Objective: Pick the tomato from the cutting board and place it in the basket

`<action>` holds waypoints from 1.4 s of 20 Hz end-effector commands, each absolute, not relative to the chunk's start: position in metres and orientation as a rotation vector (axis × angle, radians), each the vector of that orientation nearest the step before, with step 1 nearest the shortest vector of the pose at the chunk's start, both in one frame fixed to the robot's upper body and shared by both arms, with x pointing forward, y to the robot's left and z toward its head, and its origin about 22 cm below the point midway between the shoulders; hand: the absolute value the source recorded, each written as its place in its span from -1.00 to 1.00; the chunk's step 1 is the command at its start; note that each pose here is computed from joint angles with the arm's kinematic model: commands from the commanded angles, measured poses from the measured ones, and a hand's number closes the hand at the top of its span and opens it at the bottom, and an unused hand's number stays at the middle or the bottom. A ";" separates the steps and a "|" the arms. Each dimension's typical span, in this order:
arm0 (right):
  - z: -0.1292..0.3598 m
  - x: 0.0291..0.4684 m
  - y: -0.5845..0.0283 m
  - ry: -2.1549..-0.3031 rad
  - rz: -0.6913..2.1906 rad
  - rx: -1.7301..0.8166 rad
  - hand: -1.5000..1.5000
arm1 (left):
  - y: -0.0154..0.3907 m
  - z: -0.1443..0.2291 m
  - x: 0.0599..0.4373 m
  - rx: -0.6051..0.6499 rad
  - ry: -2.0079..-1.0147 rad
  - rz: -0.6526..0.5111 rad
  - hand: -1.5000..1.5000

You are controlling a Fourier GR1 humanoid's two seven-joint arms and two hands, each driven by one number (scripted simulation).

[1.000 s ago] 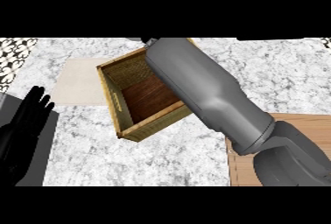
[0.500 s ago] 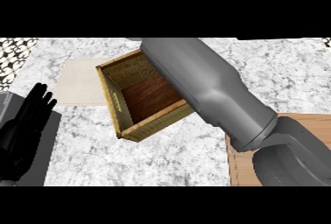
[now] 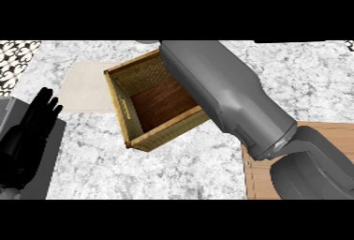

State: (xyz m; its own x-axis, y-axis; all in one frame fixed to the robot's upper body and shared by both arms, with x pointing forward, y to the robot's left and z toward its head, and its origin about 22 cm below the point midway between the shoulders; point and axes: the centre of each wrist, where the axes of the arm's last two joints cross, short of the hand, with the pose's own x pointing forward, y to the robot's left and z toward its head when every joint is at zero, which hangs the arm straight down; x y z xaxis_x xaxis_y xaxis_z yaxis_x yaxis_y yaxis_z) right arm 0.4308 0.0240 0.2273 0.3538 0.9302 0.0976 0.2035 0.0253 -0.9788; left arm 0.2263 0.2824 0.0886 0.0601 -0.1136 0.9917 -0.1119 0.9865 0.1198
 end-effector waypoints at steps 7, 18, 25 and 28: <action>0.211 0.434 0.017 -0.996 0.819 -1.470 1.00 | 0.286 0.085 0.251 0.279 -1.536 -0.001 0.00; 0.191 0.437 0.007 -0.898 0.857 -1.494 1.00 | 0.294 0.073 0.247 0.279 -1.532 -0.037 0.00; 0.183 0.437 0.003 -0.843 0.882 -1.412 1.00 | 0.285 0.063 0.246 0.277 -1.528 -0.037 0.00; 0.189 0.439 0.004 -0.869 0.882 -1.391 1.00 | 0.291 0.064 0.254 0.293 -1.510 -0.009 0.00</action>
